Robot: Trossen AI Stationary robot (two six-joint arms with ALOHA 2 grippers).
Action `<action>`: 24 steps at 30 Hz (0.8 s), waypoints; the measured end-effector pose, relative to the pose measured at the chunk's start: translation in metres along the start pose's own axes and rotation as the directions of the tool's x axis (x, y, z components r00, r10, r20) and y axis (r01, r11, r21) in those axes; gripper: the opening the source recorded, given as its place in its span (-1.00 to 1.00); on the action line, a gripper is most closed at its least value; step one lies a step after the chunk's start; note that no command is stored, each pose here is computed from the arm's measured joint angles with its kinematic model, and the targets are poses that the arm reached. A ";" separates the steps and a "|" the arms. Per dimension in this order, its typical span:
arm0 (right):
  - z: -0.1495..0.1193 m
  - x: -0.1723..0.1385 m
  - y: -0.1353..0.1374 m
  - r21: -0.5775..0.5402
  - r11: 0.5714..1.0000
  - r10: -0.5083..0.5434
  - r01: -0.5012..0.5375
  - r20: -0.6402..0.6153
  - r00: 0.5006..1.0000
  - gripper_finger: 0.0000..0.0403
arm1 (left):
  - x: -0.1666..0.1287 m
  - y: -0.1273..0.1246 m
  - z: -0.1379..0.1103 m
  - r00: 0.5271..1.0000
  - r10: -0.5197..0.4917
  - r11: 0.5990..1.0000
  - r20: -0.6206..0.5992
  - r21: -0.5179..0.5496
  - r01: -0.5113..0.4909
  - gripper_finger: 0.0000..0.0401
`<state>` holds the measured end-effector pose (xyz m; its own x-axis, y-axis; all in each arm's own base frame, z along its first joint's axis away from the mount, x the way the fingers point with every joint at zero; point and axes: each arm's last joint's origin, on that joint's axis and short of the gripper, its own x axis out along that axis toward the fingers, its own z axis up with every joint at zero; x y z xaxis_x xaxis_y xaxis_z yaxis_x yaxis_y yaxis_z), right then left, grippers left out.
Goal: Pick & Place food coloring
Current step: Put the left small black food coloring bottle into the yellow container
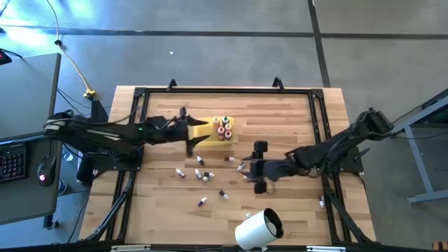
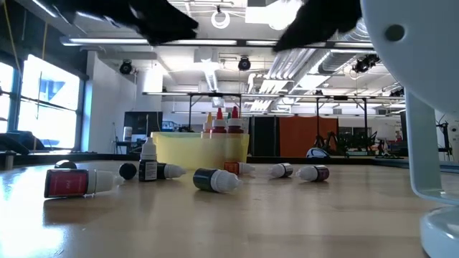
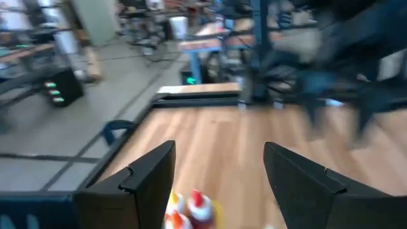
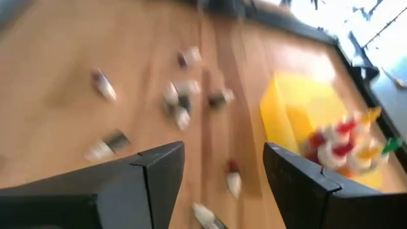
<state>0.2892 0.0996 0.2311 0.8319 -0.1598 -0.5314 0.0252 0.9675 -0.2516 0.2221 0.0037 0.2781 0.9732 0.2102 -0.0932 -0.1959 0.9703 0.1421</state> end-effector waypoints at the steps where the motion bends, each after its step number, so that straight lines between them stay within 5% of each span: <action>1: -0.004 0.009 0.000 -0.005 1.000 -0.004 0.004 -0.028 1.000 0.04 | -0.008 -0.002 0.003 0.999 -0.032 0.999 -0.007 0.004 0.032 0.18; 6: -0.020 0.037 -0.004 -0.006 1.000 0.013 -0.013 -0.114 0.993 0.04 | -0.034 -0.020 0.002 0.962 -0.256 0.961 -0.093 -0.134 0.242 0.18; 10: -0.027 0.046 -0.007 -0.006 1.000 0.016 -0.017 -0.155 0.988 0.04 | -0.040 -0.044 -0.016 0.909 -0.345 0.923 -0.233 -0.262 0.284 0.18; 24: -0.039 0.047 -0.014 -0.025 0.998 0.045 -0.054 -0.276 0.960 0.04 | -0.008 -0.120 -0.089 0.867 -0.238 0.952 -0.437 -0.281 0.120 0.18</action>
<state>0.3063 0.0712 0.1777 0.6465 -0.1641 -0.7451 -0.0337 0.9695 -0.2427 0.2275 -0.1039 0.1740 0.8383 0.0037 -0.5452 -0.1036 0.9828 -0.1528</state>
